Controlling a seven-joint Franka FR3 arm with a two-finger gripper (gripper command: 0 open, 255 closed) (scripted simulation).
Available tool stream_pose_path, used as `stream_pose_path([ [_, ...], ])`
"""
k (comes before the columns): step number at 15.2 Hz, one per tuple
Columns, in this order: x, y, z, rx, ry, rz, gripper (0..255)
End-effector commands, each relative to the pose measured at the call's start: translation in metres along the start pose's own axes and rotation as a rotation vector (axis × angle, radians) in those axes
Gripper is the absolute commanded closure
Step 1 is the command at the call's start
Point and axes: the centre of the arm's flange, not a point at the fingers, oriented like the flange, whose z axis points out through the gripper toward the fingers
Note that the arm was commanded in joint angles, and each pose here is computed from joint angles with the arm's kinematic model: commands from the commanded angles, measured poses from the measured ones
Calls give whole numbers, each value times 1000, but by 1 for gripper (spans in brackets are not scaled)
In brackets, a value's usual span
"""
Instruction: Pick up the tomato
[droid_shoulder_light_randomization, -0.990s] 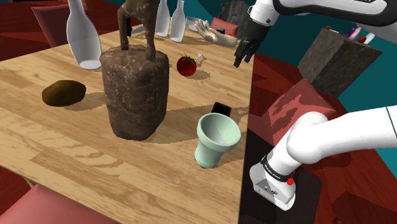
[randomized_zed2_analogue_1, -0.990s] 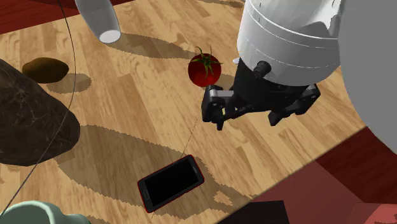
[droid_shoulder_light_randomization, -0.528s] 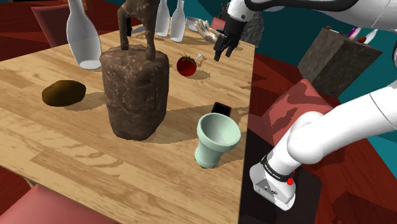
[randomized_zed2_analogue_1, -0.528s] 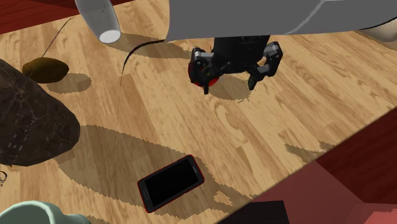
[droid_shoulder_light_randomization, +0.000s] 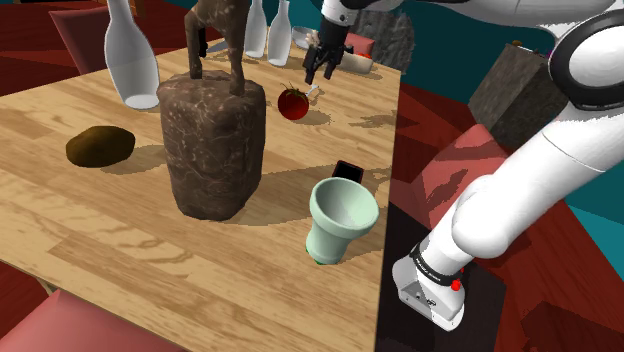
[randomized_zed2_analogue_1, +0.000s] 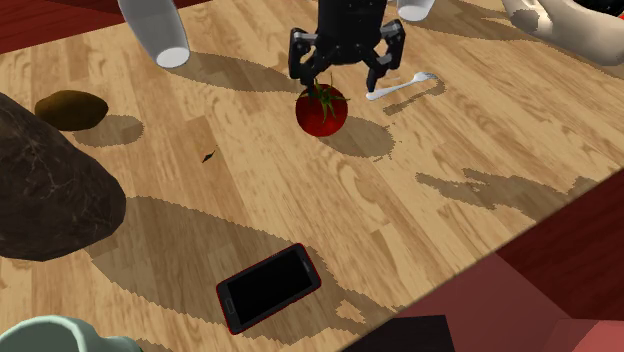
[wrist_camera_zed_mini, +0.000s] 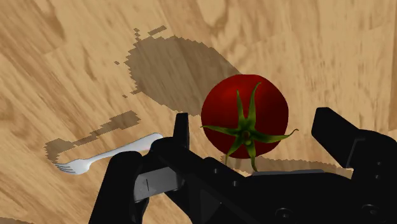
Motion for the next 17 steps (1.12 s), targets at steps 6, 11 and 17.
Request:
stream_pose_path([
  [6, 86, -14, 18, 9, 17, -24, 0],
  [11, 94, -15, 41, 10, 19, -27, 0],
  [17, 93, -16, 60, 10, 19, -27, 255],
])
